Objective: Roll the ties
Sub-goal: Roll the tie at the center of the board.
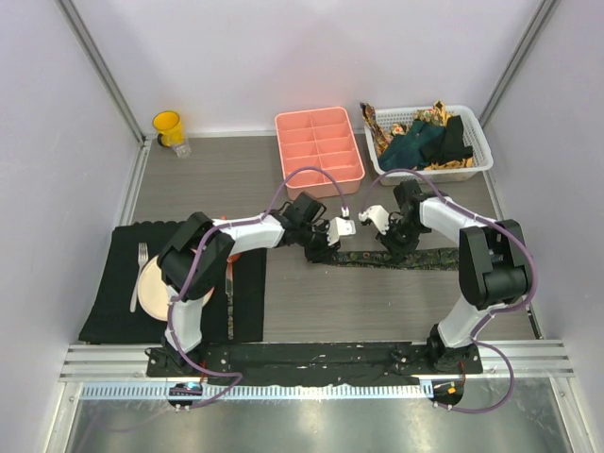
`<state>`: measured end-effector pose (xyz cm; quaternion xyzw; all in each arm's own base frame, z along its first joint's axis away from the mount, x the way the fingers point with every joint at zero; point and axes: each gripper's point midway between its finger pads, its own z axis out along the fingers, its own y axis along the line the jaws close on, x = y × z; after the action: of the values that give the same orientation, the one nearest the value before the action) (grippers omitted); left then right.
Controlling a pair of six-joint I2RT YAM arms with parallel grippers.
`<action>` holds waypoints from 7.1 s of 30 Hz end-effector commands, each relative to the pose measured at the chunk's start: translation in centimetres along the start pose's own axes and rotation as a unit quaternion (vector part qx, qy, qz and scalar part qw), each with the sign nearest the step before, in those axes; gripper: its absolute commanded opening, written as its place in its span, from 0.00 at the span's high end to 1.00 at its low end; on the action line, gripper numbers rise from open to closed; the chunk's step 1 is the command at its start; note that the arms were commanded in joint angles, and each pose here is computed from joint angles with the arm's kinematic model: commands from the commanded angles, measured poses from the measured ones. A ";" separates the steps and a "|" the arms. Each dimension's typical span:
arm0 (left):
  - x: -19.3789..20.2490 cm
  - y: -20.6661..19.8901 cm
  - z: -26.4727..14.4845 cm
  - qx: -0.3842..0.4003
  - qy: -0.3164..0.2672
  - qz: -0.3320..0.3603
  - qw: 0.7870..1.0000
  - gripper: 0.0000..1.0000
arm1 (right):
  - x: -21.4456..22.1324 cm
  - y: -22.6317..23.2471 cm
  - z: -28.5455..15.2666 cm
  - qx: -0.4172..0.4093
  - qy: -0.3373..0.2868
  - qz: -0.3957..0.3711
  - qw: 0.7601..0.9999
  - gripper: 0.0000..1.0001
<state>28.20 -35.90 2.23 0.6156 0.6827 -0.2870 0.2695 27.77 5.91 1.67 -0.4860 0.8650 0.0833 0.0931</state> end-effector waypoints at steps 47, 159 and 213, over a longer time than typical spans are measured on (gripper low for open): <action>6.3 -0.9 -1.2 0.006 0.096 0.020 0.995 0.95 | -16.4 7.5 -2.3 -0.295 -0.170 0.417 0.843 0.53; 6.2 -0.9 0.1 -0.023 0.093 0.006 0.995 0.80 | -16.9 8.5 0.0 -0.344 -0.149 0.417 0.828 0.53; -8.3 1.0 -11.2 -0.135 -0.191 0.008 0.972 0.00 | -9.9 6.6 7.8 -0.299 -0.040 0.430 0.851 0.99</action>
<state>30.01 -31.89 14.51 0.5105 0.6655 -0.2687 0.4737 28.12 21.84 1.91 -0.0407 0.8722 0.4828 -0.0677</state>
